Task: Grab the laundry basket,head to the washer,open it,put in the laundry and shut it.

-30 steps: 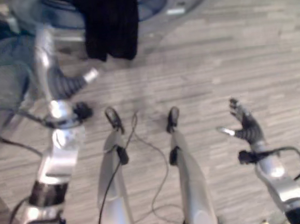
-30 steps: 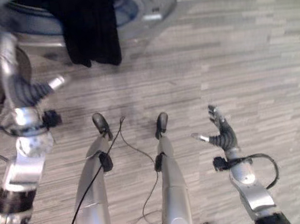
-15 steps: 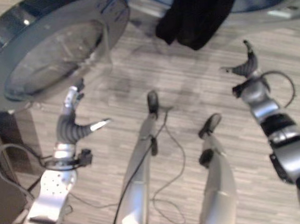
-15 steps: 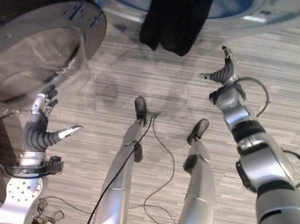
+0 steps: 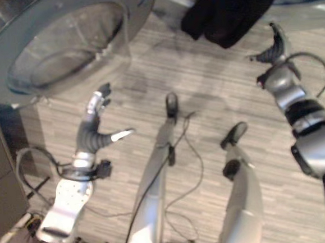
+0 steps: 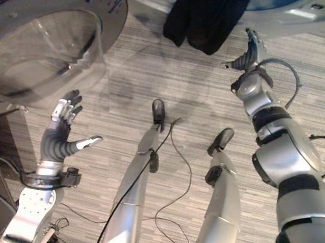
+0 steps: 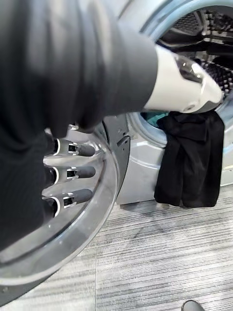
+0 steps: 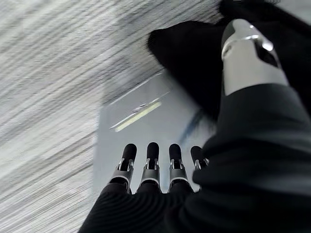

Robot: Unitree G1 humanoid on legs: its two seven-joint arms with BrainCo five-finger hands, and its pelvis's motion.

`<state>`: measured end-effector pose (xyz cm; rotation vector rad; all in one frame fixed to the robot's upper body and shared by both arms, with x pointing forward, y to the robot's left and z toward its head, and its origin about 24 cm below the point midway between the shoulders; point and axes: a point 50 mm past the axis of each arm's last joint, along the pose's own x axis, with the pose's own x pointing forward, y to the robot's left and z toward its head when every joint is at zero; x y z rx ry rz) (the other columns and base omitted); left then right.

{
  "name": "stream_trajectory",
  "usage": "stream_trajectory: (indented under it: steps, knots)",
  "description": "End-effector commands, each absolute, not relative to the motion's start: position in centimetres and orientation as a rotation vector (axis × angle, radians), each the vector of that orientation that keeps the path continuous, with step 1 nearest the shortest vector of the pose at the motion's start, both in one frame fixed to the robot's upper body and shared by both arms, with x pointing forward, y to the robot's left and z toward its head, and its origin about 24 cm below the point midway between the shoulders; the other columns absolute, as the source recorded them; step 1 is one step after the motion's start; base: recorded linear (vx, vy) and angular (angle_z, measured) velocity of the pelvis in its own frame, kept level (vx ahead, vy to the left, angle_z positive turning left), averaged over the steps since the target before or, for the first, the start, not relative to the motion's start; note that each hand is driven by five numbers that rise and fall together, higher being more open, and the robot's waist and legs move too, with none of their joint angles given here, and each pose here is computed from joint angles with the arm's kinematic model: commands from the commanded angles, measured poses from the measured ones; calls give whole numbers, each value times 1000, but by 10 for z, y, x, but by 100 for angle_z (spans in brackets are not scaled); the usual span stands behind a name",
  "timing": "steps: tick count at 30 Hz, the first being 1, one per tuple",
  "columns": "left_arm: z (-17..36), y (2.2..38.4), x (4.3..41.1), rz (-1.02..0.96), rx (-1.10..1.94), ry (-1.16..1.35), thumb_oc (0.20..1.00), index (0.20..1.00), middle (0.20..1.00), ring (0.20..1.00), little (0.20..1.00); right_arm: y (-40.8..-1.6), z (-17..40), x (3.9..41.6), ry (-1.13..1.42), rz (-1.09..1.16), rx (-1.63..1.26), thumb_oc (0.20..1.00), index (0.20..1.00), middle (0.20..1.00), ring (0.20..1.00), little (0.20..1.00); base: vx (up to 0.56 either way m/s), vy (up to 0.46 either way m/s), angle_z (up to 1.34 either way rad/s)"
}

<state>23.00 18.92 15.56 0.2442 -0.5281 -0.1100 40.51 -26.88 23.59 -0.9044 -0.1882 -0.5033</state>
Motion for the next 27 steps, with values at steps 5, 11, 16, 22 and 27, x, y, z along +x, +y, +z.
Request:
stream_trajectory:
  steps: [5, 11, 16, 22, 27]
  knots:
    - [171, 177, 224, -133, 94, -650, 1000, 1000, 1000, 1000, 1000, -281, 290, 400, -299, -594, -971, 1000, 1000, 1000, 1000, 1000, 38, 11, 12]
    - [171, 174, 226, -146, 52, -651, 1000, 1000, 1000, 1000, 1000, -277, 306, 400, -330, -609, -926, 1000, 1000, 1000, 1000, 1000, 18, -3, 6]
    - [171, 174, 227, -132, 27, -649, 1000, 1000, 1000, 1000, 1000, -274, 325, 399, -378, -637, -765, 1000, 1000, 1000, 1000, 1000, 18, -2, 6]
    - [166, 171, 230, -131, -8, -621, 1000, 1000, 1000, 1000, 1000, -260, 331, 403, -411, -611, -498, 200, 200, 200, 200, 200, 6, -2, 4]
    - [167, 171, 231, -130, -11, -618, 1000, 1000, 1000, 1000, 1000, -248, 329, 406, -425, -573, -349, 200, 200, 200, 200, 200, -3, 1, 1]
